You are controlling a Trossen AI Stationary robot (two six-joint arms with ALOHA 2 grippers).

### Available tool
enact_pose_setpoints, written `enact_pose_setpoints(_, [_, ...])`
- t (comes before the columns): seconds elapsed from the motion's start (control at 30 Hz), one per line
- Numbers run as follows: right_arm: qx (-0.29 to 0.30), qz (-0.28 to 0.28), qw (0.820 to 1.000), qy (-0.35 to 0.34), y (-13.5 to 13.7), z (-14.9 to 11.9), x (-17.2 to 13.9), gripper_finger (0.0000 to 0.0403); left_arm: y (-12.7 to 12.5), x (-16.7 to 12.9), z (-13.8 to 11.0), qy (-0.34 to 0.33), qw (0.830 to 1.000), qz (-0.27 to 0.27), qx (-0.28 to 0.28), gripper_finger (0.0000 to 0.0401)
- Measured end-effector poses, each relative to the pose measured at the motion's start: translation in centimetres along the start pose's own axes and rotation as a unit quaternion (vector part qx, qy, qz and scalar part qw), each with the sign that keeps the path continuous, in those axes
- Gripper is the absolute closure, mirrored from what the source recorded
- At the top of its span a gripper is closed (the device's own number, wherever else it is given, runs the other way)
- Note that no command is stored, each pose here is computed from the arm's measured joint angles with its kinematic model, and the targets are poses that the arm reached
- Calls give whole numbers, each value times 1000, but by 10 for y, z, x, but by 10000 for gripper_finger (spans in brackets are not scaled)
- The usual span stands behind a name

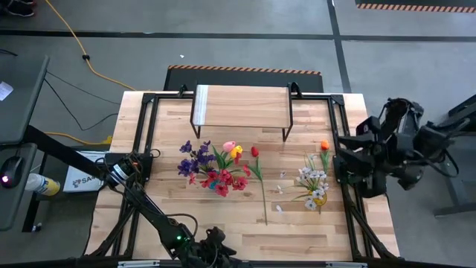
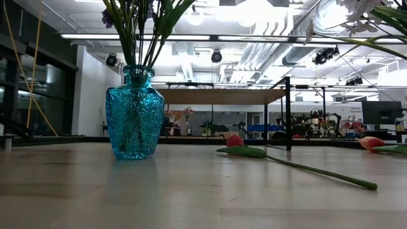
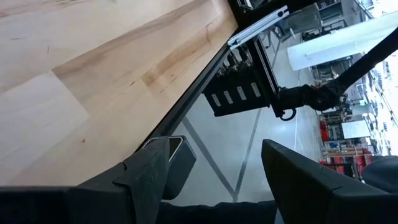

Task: Pick and place flowers into a vace then onto a shelf
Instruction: Put the red flower into the yellow vase

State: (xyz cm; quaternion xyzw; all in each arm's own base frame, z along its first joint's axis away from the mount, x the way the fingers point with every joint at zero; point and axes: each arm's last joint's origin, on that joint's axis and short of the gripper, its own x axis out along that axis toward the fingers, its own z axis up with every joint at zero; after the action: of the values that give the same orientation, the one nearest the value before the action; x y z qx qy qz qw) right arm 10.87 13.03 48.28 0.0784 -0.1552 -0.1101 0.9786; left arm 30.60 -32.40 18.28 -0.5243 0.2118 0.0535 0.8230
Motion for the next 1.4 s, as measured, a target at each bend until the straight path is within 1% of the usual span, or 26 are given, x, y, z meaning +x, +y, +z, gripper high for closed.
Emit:
enact_pose_setpoints(0.1, [-27,8,1000,-12,9,3,10,279,0,0,0,0,1000,0,0,114])
enact_pose_setpoints(0.2, [-85,-2,996,-9,16,11,25,279,0,0,0,0,1000,0,0,114])
enact_pose_setpoints(0.27, [-115,-15,993,-3,17,23,36,279,0,0,0,0,1000,0,0,114])
enact_pose_setpoints(0.43, [-199,-49,978,36,16,50,65,279,0,0,0,0,1000,0,0,114])
enact_pose_setpoints(0.57, [-228,-77,968,75,8,68,82,279,0,0,0,0,1000,0,0,114])
enact_pose_setpoints(0.67, [-226,-75,966,98,-4,79,90,279,0,0,0,0,1000,0,0,114])
enact_pose_setpoints(0.77, [-209,-42,967,138,-17,80,100,282,0,0,0,2,1000,0,0,114])
enact_pose_setpoints(0.83, [-189,-9,965,181,-27,76,106,286,0,0,0,7,1000,0,0,114])
enact_pose_setpoints(0.9, [-161,18,959,233,-39,70,114,289,0,0,0,8,1000,-1,0,114])
enact_pose_setpoints(1.0, [-124,31,946,298,-57,55,126,294,0,0,0,8,1000,-2,-1,114])
enact_pose_setpoints(1.1, [-98,27,924,368,-74,35,135,298,-1,0,0,9,1000,-5,-3,114])
enact_pose_setpoints(1.23, [-68,-11,887,457,-95,5,147,301,-1,0,0,9,1000,-5,-3,114])
enact_pose_setpoints(1.33, [-55,-24,868,492,-110,-13,155,300,-1,0,0,9,1000,-5,-3,114])
enact_pose_setpoints(1.4, [-31,-13,855,518,-119,-25,159,301,-1,0,0,9,1000,-5,-3,114])
